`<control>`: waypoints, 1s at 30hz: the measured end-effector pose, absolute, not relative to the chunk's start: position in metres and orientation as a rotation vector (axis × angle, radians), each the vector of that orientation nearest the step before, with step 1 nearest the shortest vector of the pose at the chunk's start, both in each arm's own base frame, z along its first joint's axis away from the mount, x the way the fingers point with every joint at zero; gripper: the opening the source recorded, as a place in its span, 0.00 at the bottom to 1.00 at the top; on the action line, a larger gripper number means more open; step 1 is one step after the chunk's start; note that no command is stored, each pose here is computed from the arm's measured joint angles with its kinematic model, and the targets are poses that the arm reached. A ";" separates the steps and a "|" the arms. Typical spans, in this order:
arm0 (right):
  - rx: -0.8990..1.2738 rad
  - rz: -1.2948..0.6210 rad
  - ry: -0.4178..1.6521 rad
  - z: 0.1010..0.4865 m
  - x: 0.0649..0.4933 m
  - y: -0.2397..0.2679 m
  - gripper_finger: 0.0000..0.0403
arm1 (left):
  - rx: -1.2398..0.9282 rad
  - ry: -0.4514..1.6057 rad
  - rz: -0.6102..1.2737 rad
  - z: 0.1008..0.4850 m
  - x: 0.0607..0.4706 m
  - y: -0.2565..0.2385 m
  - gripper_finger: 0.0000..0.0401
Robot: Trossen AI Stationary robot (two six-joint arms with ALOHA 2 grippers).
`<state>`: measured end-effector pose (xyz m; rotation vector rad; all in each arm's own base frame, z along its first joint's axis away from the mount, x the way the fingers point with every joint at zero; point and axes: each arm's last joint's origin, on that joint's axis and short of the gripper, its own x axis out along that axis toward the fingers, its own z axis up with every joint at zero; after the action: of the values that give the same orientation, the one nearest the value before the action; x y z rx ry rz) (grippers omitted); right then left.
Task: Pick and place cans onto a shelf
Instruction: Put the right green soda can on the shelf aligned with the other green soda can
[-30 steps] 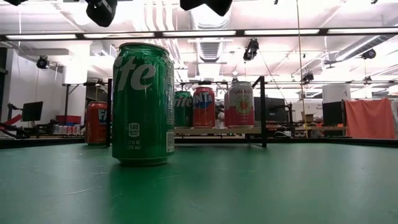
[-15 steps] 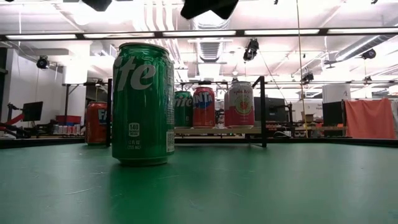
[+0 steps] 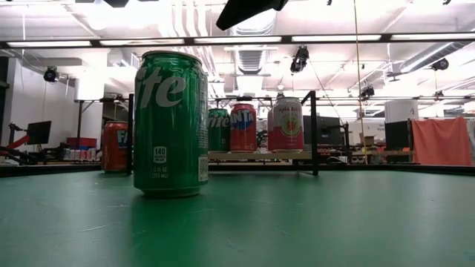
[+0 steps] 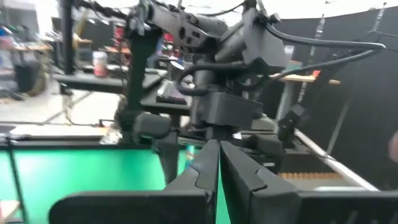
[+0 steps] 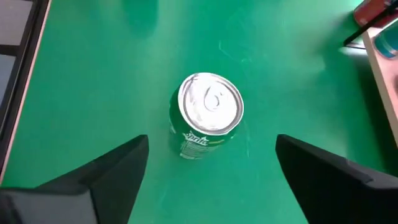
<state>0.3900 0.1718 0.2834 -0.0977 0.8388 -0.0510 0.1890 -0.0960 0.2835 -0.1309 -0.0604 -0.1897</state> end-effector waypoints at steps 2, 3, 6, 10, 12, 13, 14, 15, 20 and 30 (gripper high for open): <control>-0.097 -0.049 0.836 0.284 0.390 0.172 0.88 | -0.109 -0.080 -0.153 0.286 0.188 -0.094 0.00; -0.094 -0.048 0.829 0.284 0.391 0.172 0.89 | -0.097 -0.090 -0.132 0.289 0.187 -0.093 0.00; -0.076 -0.046 0.795 0.286 0.394 0.172 0.89 | -0.059 -0.110 -0.103 0.295 0.187 -0.092 0.00; -0.054 -0.046 0.735 0.291 0.401 0.169 0.89 | -0.030 -0.152 -0.100 0.308 0.184 -0.091 0.00; -0.053 -0.048 0.720 0.292 0.403 0.165 0.89 | -0.025 -0.168 -0.099 0.316 0.181 -0.089 0.00; -0.060 -0.047 0.715 0.291 0.404 0.164 0.89 | -0.020 -0.172 -0.098 0.319 0.180 -0.088 0.00; -0.060 -0.047 0.704 0.291 0.406 0.163 0.89 | -0.016 -0.175 -0.097 0.323 0.178 -0.087 0.00; -0.064 -0.047 0.697 0.290 0.407 0.161 0.89 | -0.015 -0.174 -0.098 0.327 0.176 -0.086 0.00; -0.072 -0.052 0.683 0.280 0.410 0.156 0.89 | -0.015 -0.171 -0.106 0.343 0.164 -0.081 0.00; -0.071 -0.049 0.665 0.259 0.411 0.155 0.89 | -0.038 -0.198 -0.121 0.350 0.150 -0.076 0.00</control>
<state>0.4107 0.1555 0.2590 -0.0712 0.6652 -0.0494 0.1501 -0.0759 0.3496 -0.0379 -0.1983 -0.1208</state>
